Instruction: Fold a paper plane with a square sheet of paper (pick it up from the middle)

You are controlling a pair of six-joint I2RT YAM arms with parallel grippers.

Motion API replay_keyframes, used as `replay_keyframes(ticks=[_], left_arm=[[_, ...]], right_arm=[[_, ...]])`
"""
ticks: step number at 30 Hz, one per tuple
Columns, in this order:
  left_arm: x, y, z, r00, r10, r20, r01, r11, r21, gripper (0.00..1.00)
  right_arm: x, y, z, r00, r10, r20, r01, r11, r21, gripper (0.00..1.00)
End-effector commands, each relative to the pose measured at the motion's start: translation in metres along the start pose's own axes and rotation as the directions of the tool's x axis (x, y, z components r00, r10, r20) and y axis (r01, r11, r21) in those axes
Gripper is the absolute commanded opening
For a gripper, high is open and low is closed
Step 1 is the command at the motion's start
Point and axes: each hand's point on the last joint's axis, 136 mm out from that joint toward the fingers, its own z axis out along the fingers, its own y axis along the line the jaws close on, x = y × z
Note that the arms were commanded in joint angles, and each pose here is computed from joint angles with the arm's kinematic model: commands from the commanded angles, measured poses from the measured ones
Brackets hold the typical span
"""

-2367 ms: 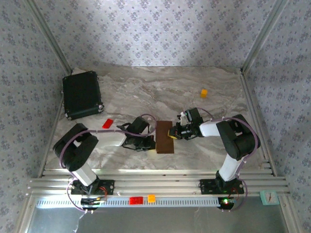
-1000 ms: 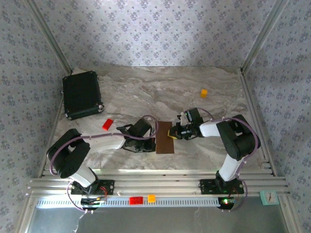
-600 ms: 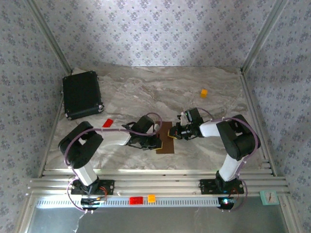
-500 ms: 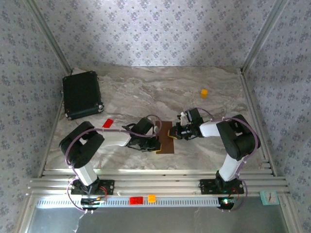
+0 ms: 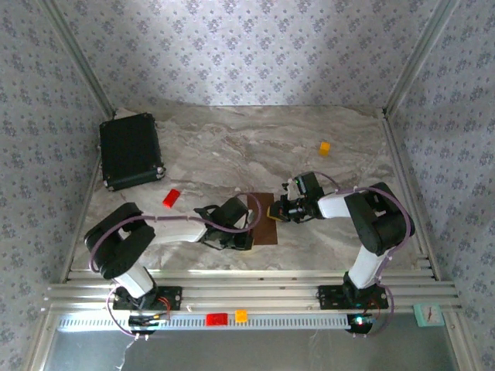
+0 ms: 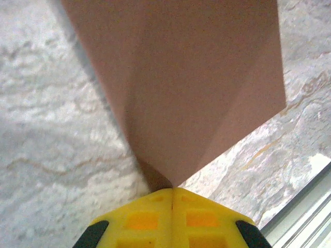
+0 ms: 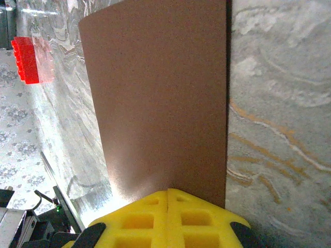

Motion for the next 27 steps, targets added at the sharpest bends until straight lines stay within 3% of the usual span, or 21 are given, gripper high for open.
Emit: replay_keyframes(ticks=[1,8,16,21,27], left_arm=[[0.029,0.026,-0.009,0.996,0.037,-0.084,-0.048,0.989,-0.141,0.03],[-0.005,0.003,-0.037,0.995,0.08,0.063,-0.071,0.989,-0.127,0.02],[-0.062,0.005,-0.062,0.968,-0.152,0.201,0.134,0.986,0.097,0.03],[-0.098,0.007,-0.074,0.939,-0.262,0.221,0.213,0.951,0.224,0.03],[-0.129,0.001,-0.066,0.941,-0.287,0.179,0.23,0.931,0.283,0.07]], right_arm=[[0.055,-0.089,-0.001,0.975,0.207,-0.081,-0.172,0.934,0.314,0.0],[0.051,-0.081,-0.001,0.978,0.191,-0.084,-0.159,0.942,0.295,0.0],[0.021,-0.018,-0.003,0.997,0.049,-0.058,-0.041,0.989,0.14,0.02],[-0.001,0.018,-0.029,0.998,-0.042,0.047,0.036,0.992,0.119,0.16],[0.005,0.009,-0.062,0.992,-0.03,0.126,0.007,0.983,0.184,0.24]])
